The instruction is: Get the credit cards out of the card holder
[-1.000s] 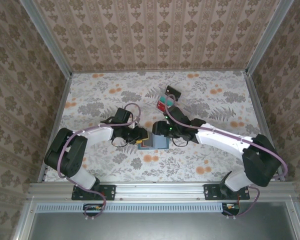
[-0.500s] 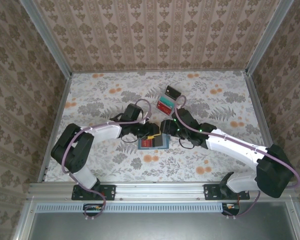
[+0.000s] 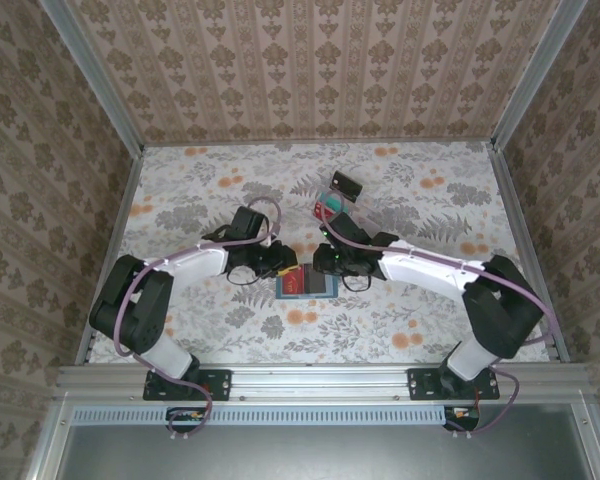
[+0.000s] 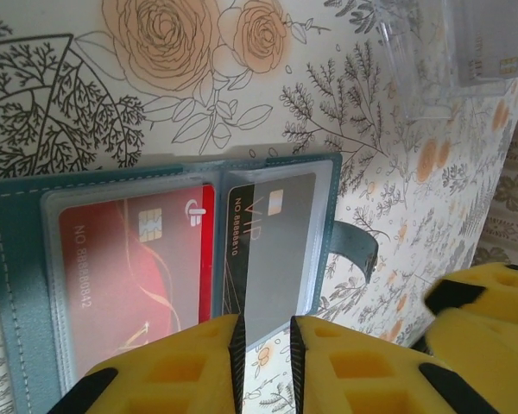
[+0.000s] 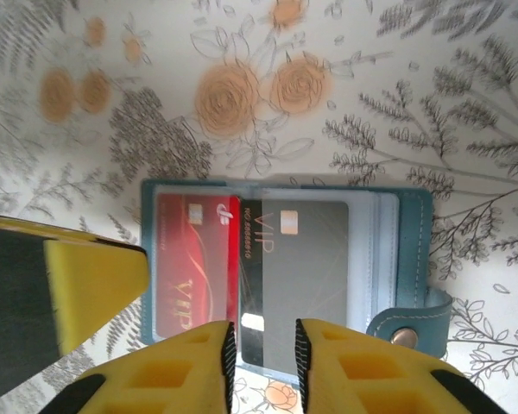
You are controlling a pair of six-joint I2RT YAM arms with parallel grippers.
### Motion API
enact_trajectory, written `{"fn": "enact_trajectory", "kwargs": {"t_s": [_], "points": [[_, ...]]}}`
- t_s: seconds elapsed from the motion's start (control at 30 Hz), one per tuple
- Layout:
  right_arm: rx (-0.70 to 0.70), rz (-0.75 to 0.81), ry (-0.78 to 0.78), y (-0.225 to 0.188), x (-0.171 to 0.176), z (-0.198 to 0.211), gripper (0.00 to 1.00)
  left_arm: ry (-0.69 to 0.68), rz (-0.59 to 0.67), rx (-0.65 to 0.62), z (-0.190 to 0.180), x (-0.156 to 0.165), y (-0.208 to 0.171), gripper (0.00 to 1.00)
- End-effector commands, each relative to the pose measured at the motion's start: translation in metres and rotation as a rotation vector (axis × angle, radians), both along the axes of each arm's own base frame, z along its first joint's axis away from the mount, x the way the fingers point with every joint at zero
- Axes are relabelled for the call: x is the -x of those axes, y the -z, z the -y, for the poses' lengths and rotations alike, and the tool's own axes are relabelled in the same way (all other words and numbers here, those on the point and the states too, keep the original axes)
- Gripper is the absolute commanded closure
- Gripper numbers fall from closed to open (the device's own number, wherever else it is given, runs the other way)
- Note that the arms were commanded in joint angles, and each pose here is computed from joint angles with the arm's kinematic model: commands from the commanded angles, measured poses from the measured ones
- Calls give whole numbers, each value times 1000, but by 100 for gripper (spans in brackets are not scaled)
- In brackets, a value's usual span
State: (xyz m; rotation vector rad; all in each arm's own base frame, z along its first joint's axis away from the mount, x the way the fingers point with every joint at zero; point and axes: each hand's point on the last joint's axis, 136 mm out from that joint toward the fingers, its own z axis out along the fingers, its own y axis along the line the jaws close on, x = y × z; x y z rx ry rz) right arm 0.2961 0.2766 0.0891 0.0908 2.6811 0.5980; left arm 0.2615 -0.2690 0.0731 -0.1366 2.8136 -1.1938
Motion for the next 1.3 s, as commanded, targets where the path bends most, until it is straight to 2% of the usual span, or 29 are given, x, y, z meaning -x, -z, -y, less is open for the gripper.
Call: {"fn": "enact_trajectory", "kwargs": {"t_s": [0.0,0.17,0.37,0.57,0.77,1.1,1.27], "points": [[40,-95,-69,13,11,-10,74,18,-16,-13,1,6,7,77],[100,-157,-79,32,16,-14,76,44,-27,-3,10,9,10,77],[179,-166,-33,42,14,3,80,60,-41,-1,18,12,15,76],[188,-190,-4,53,16,11,82,80,-63,15,25,14,23,74],[191,-216,7,63,18,17,79,73,-61,23,27,13,21,73],[196,-261,8,77,24,19,78,71,-72,2,26,16,30,71],[203,-276,12,83,26,21,78,58,-83,-50,19,16,38,70]]}}
